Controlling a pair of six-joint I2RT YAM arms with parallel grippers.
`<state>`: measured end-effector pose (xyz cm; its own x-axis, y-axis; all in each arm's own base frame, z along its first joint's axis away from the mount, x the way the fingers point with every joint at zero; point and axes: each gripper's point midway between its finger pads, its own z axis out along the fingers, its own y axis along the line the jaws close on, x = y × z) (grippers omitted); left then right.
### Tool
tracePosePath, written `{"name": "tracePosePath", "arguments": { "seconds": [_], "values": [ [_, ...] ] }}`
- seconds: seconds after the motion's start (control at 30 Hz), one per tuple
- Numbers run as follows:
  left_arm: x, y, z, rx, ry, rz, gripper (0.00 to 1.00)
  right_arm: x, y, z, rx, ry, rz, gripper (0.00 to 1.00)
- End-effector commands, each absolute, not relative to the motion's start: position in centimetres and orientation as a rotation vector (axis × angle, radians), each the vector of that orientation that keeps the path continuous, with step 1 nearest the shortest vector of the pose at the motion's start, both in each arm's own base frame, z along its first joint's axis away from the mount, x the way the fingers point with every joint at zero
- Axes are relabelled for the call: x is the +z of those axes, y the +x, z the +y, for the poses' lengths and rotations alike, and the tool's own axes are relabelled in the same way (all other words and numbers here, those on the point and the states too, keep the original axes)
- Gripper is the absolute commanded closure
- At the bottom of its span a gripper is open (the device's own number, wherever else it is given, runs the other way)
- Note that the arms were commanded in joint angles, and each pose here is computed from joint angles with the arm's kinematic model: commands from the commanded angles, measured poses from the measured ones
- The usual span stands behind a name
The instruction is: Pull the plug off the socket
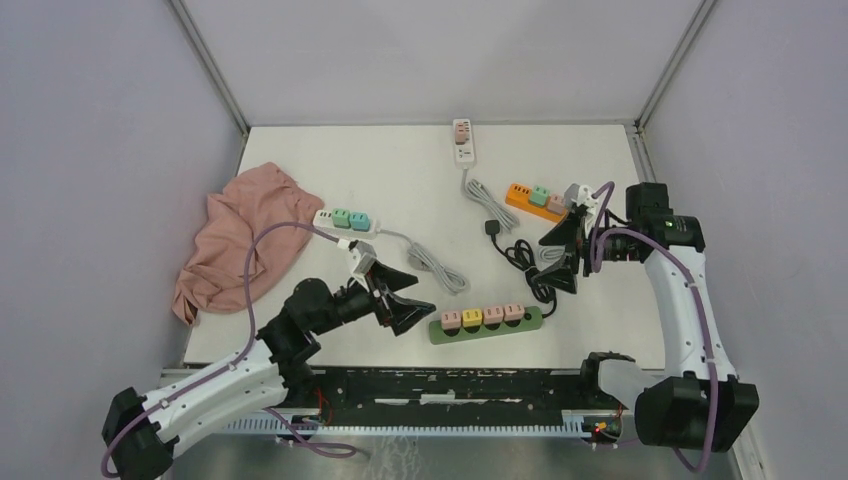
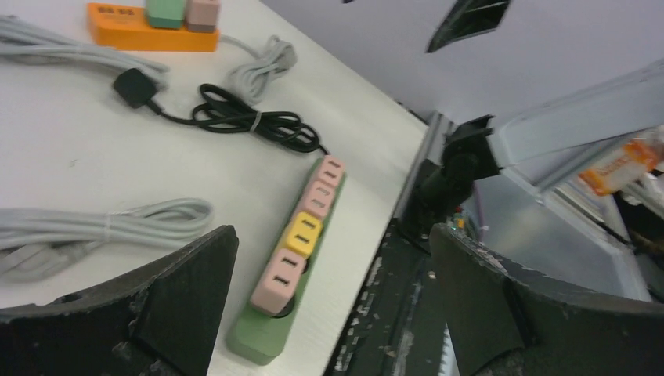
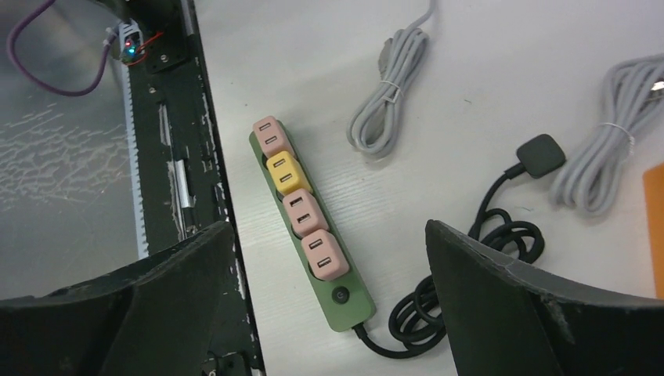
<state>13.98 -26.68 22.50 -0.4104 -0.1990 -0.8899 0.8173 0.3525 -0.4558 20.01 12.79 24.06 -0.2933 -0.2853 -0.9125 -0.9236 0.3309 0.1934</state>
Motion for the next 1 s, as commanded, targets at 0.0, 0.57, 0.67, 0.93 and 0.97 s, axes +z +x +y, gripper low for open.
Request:
{"name": "tracePosePath", "arguments": {
  "seconds": [0.0,0.57,0.67,0.93,0.97],
  "values": [
    [22.5,16.7,-24.8,-1.053,0.499,1.423,0.01,24.0,19.2,14.2,1.076,-1.172,1.549,0.00],
    [18.4,16.9,-28.3,-1.045,0.735,1.444,0.05,17.2,16.1,13.6,1.054,-1.522,1.460,0.04],
    [18.1,16.9,-29.3,-1.033,0.803,1.438,0.05,15.5,16.5,13.4,1.007,-1.562,1.514,0.05],
    [17.6,16.9,-30.8,-1.015,0.880,1.442,0.05,13.5,16.7,13.1,0.965,-1.633,1.579,0.07],
    [17.6,17.0,-30.9,-1.015,0.882,1.442,0.05,13.3,16.7,13.1,0.961,-1.643,1.585,0.08]
  ]
}}
